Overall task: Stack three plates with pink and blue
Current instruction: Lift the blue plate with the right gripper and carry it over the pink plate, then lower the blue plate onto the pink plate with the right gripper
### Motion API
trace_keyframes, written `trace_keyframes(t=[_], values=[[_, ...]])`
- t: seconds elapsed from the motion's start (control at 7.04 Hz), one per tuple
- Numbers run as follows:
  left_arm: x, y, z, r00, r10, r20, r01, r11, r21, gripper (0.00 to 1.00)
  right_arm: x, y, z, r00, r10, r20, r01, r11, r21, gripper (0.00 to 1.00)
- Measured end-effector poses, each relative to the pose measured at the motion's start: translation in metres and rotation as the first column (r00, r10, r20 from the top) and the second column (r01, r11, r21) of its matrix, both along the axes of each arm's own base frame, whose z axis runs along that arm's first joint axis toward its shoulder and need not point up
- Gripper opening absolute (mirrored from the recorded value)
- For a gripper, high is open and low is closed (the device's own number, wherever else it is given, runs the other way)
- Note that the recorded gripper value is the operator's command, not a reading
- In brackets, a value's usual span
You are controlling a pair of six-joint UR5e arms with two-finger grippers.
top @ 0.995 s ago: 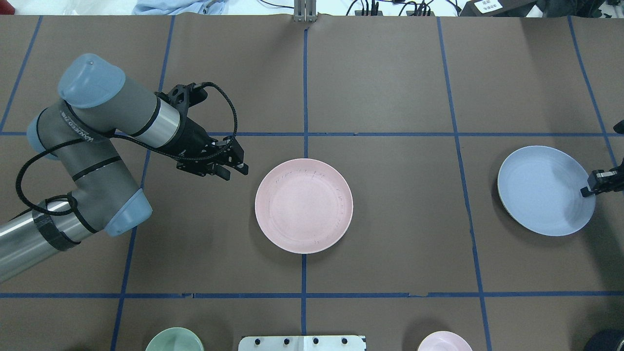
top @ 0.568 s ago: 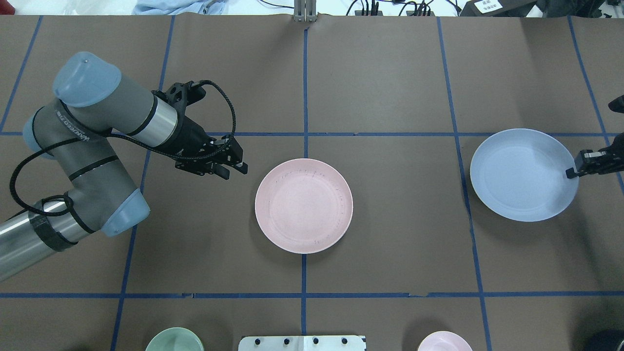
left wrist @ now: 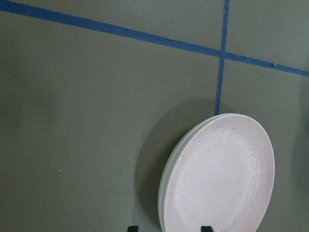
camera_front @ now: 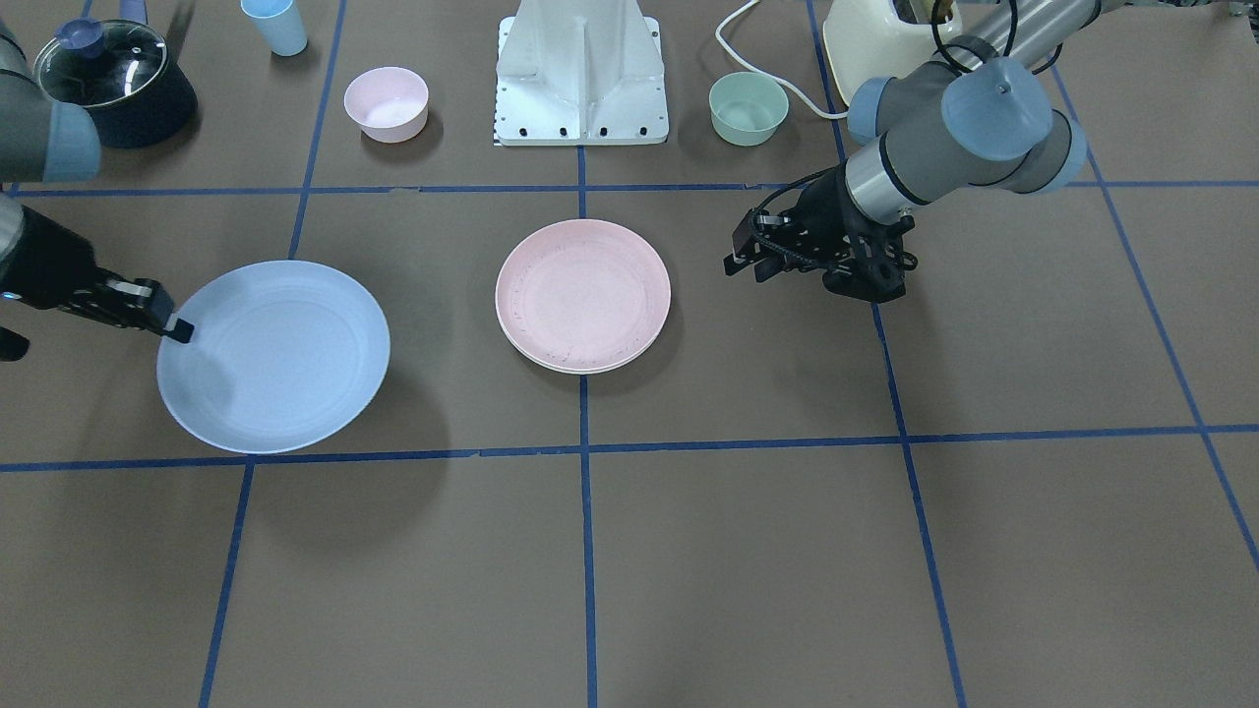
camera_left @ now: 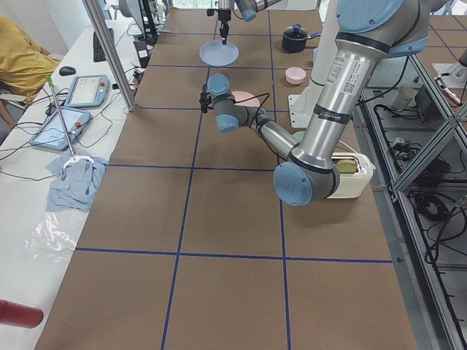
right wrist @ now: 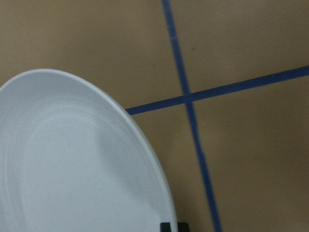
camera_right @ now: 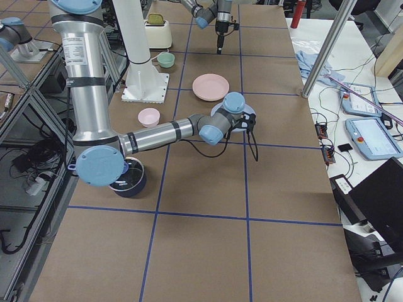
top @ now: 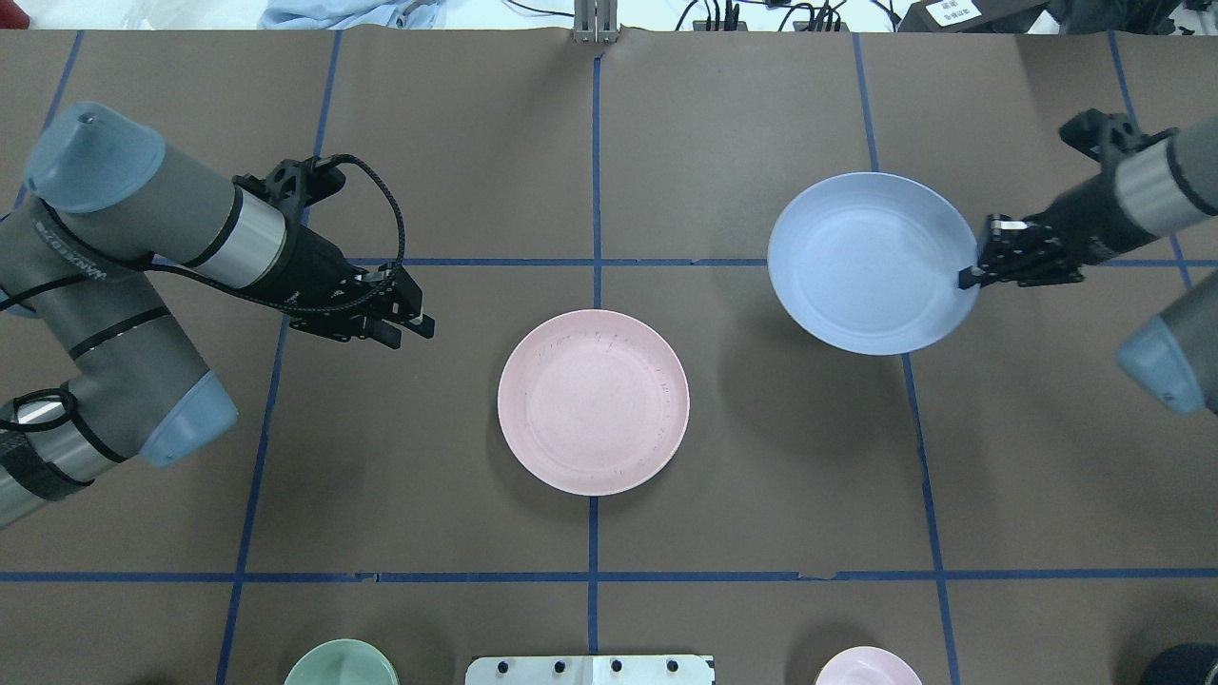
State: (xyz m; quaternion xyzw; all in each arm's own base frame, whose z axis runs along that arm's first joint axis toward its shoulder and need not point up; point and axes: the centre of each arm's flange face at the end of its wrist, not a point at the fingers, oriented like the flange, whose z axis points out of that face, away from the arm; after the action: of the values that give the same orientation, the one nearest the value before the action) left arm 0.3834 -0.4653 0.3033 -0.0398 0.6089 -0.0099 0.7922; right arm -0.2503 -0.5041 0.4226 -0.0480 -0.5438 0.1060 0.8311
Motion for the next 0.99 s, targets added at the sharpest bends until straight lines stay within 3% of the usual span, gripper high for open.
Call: trace_keyframes(t=[0.28,0.57,0.99], values=[[-0.023,-0.005,0.033,0.999,-0.006,0.033,0.004,0.999,0.053,0.52,-0.103,0.009,-0.098,0.997,0.055,0.060,-0.051,0.996,-0.072,0.00],[-0.049,-0.008,0.069,0.998,-0.009,0.070,0.000,0.993,0.120,0.52,-0.189,0.051,-0.165,0.989,0.102,0.106,-0.090,0.989,-0.115,0.00],[-0.062,-0.006,0.083,0.996,-0.008,0.084,-0.004,0.989,0.150,0.52,-0.236,0.091,-0.174,0.991,0.094,0.099,-0.080,0.987,-0.137,0.00]])
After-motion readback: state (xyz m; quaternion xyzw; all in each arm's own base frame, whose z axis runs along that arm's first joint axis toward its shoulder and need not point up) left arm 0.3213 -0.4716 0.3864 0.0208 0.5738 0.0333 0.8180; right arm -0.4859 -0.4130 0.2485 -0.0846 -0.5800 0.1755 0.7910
